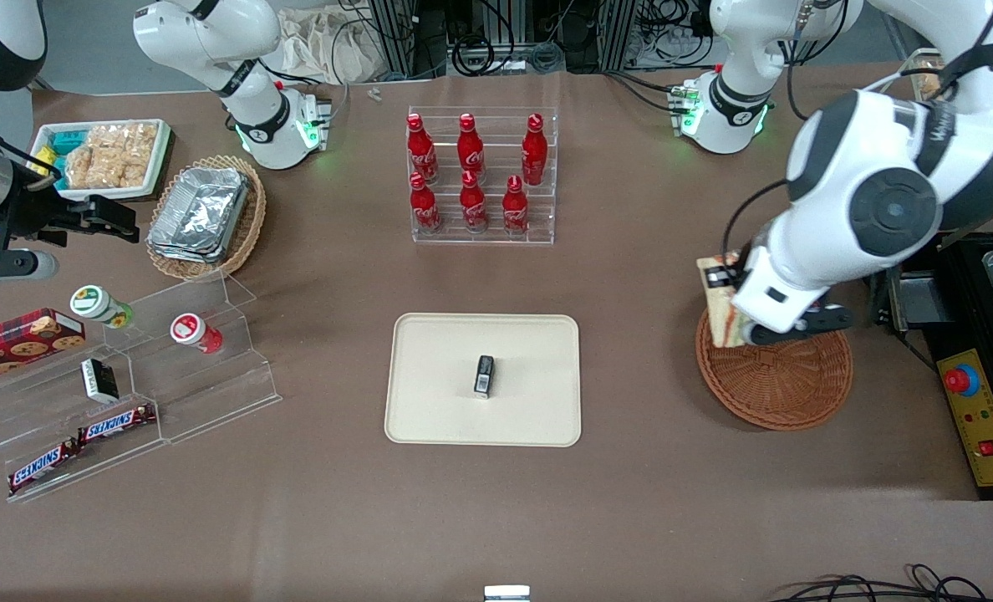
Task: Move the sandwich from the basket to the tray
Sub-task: 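Lift the sandwich out of the basket and carry it toward the white tray, then lower the sandwich onto the tray beside the black box and release it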
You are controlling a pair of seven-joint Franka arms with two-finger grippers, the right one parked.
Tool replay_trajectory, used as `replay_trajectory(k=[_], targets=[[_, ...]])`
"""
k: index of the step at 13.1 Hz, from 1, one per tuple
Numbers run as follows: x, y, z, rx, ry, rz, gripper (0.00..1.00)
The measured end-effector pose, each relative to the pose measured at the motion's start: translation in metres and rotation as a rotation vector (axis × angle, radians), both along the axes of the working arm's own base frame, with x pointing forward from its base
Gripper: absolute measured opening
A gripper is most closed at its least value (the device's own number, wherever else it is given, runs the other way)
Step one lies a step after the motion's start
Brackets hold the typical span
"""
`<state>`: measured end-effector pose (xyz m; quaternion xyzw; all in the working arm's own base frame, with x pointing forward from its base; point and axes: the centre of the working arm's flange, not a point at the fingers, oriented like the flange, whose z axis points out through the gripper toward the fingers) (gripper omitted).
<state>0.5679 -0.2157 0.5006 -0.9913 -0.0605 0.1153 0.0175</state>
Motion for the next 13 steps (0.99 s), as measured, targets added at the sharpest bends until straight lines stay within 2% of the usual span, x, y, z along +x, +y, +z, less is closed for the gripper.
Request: replay_trajectory(k=[2,4,6,7,8,9,13], targets=[[-0.004,-0.034,0.006,-0.026,-0.021,-0.061,0.15],[0.003,-0.068,-0.005,-0.038,-0.08,-0.103,0.15],[0.007,-0.109,-0.03,-0.013,-0.171,-0.084,0.15],[0.007,-0.129,-0.049,0.009,-0.201,-0.065,0.15],[0.007,-0.145,-0.071,0.023,-0.212,-0.052,0.15],[0.009,-0.157,-0.096,0.021,-0.209,-0.047,0.15],[0.031,-0.168,-0.178,-0.042,-0.2,-0.059,0.15]])
